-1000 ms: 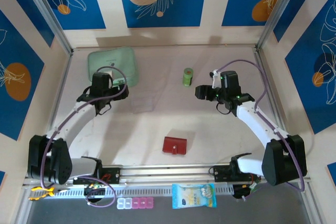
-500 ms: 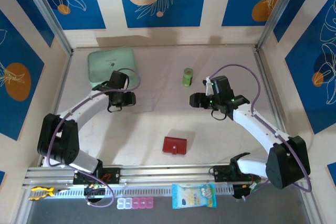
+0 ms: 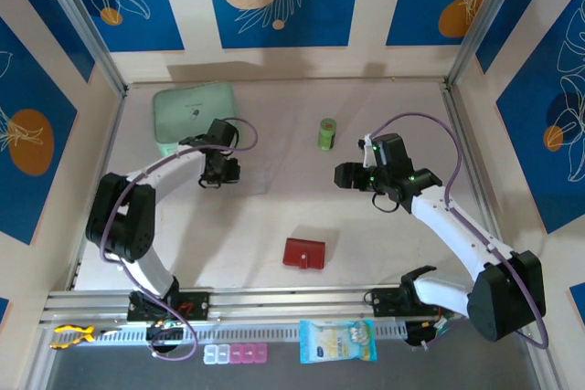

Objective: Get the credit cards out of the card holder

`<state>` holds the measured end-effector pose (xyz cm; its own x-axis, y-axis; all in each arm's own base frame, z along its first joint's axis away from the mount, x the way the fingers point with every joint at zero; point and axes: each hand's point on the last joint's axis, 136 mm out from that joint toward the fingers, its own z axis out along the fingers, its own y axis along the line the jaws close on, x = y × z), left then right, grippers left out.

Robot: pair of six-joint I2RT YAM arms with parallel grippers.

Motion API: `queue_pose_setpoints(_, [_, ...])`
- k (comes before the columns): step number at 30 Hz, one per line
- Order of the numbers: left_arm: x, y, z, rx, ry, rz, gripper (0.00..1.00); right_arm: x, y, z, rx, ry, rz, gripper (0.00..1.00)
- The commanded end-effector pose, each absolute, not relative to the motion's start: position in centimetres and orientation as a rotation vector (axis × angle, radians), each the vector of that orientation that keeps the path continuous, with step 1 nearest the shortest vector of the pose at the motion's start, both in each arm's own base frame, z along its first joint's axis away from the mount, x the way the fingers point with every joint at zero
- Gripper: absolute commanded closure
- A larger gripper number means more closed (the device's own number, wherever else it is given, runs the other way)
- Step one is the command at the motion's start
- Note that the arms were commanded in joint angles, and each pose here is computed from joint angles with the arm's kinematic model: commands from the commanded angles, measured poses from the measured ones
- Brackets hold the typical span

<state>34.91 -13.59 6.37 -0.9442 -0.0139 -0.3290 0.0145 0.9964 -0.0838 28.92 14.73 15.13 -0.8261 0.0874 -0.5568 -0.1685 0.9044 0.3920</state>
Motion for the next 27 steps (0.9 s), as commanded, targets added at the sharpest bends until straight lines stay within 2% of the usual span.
queue_pose_setpoints(1, [35.2, -13.5, 6.3, 0.032, 2.821, -0.071, 0.77, 28.8, 14.3, 15.7, -0.032, 2.473, 0.566, 0.3])
queue_pose_setpoints(14, [35.5, -14.2, 6.1, 0.041, 2.828, -0.041, 0.93, 29.1, 14.3, 16.3, -0.046, 2.46, 0.562, 0.3])
queue_pose_setpoints(27, [37.4, -19.1, 7.0, -0.052, 2.801, -0.103, 0.97, 29.9, 14.2, 16.3, -0.048, 2.46, 0.568, 0.3])
